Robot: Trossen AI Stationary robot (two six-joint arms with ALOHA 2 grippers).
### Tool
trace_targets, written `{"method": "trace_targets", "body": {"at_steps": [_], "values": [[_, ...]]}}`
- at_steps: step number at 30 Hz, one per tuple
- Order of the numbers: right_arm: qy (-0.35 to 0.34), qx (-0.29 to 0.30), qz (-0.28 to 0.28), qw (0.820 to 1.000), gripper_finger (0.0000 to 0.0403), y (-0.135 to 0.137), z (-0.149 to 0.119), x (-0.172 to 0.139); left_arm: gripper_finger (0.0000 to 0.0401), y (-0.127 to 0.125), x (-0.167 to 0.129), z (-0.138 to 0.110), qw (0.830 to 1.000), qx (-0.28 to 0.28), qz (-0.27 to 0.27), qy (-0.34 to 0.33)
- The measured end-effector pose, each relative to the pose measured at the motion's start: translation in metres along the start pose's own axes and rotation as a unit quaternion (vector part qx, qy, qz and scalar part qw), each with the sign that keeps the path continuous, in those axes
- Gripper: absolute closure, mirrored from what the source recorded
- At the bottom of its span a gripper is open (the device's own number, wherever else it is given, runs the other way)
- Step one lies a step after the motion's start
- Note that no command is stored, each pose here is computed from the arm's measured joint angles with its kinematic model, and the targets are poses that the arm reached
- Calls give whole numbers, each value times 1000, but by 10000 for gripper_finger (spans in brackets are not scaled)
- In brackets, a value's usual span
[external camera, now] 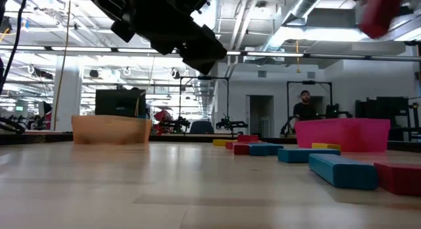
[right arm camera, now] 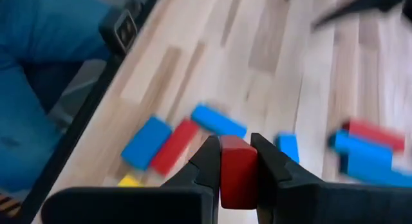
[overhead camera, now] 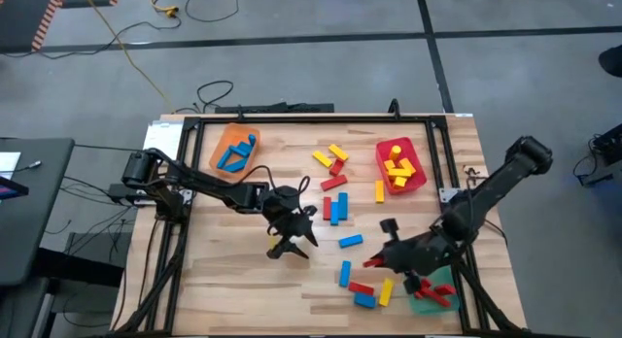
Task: Sort blocks
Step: Put the red rectangle block into the green bin
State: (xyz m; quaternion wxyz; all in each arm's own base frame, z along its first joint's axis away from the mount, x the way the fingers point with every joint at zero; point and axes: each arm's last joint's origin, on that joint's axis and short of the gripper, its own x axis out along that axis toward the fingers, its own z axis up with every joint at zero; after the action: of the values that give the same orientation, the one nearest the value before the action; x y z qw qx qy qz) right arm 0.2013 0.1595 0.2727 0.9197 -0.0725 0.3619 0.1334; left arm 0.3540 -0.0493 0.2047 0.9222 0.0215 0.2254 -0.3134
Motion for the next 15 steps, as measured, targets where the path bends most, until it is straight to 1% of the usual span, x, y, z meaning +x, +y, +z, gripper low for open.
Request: {"method": "trace_targets", "body": {"at_steps": [6, 13, 15], "values": [[57, 62, -5, 996, 339, 2, -16, -16, 197, -3, 2, 0, 1000, 17, 18, 4], [101, 123, -9, 987, 339, 8, -29, -28, 197, -11, 6, 1, 999, 30, 15, 7], [117, 138, -8, 983, 339, 9, -32, -30, 197, -13, 8, 2, 999, 39, 25, 11]]}}
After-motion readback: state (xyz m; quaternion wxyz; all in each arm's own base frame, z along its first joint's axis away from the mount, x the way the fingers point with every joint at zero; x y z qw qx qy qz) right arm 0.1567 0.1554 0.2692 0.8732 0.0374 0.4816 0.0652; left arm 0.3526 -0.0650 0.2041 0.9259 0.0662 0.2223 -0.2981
